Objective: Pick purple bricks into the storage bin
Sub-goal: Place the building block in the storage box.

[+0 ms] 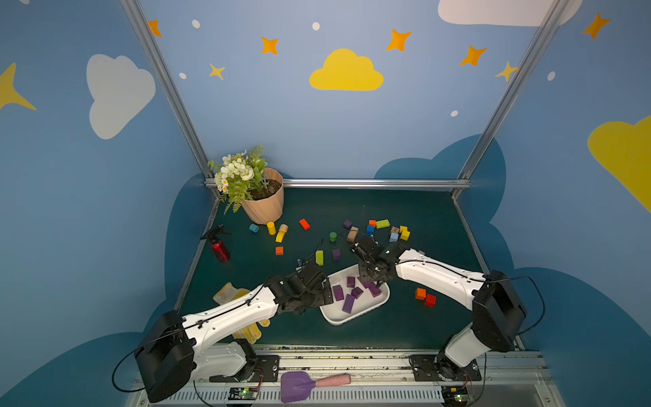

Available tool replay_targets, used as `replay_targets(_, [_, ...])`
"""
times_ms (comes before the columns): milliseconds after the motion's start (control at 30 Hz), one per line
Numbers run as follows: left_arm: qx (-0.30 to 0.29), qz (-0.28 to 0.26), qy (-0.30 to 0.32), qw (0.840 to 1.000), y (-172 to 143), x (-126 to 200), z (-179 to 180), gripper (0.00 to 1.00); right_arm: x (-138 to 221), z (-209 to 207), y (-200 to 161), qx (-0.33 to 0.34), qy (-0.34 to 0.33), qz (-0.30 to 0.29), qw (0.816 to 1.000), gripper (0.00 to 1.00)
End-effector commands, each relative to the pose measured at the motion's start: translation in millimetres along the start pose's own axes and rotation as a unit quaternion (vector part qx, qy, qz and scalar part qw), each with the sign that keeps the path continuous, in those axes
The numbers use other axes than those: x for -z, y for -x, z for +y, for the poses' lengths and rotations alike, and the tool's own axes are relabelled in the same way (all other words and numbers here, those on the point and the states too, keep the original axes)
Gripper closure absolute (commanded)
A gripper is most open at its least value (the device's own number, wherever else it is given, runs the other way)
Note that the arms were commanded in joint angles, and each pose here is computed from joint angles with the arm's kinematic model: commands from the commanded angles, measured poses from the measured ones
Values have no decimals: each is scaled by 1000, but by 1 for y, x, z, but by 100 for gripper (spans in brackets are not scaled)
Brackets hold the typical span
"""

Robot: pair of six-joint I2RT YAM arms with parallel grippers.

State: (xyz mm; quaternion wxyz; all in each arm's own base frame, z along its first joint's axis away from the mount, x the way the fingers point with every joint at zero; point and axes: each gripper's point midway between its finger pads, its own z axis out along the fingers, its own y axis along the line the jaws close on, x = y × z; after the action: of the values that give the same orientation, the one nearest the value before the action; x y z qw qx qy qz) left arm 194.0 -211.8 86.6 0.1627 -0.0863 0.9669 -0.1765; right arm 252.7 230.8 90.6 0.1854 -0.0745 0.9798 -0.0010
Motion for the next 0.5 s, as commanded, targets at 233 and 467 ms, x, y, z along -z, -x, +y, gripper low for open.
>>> replay_targets(233, [11, -1, 27, 1000, -4, 0, 16, 0, -15, 11, -37, 7, 6, 38, 999, 64])
replay_targets(467, [11, 2, 35, 999, -4, -3, 16, 0, -20, 21, -53, 25, 15, 62, 998, 56])
